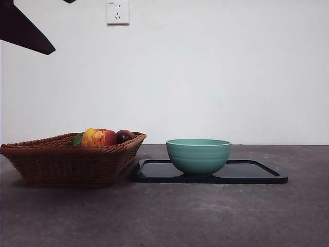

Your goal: Pick up the wifruite, put it on the bowl, pick up the plate, put it on desk

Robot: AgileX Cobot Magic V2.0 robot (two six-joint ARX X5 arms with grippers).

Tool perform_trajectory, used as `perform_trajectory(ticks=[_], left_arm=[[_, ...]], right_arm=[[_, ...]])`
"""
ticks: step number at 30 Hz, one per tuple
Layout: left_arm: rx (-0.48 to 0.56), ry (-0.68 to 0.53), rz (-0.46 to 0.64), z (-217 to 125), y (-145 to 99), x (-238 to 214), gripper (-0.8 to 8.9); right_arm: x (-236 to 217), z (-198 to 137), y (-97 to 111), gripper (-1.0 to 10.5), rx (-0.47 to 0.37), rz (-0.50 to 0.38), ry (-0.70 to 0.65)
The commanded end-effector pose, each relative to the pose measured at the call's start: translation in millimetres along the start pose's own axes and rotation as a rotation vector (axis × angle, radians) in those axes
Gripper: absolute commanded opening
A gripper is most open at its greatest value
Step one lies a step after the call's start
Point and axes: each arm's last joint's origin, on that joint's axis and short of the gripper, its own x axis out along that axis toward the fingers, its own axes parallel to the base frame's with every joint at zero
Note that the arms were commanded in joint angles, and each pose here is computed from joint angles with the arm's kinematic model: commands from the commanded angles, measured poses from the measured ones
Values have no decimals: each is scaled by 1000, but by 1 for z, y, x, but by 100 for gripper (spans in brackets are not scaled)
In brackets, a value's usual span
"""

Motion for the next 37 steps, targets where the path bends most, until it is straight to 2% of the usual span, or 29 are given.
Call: perform_trajectory(ticks=[1, 7, 12, 37], left_arm=[[12, -7, -7, 2, -1, 0, 343], [18, -11, -7, 3, -1, 0, 343], [18, -11, -7, 3, -1, 0, 343], [19, -37, -11, 6, -2, 0, 344]], right_arm=[[1, -16, 0, 208, -1, 60, 18], [8, -54, -3, 208, 33, 158, 54], [13, -69, -6, 208, 39, 177, 69], [14, -71, -6, 208, 33, 194, 73]])
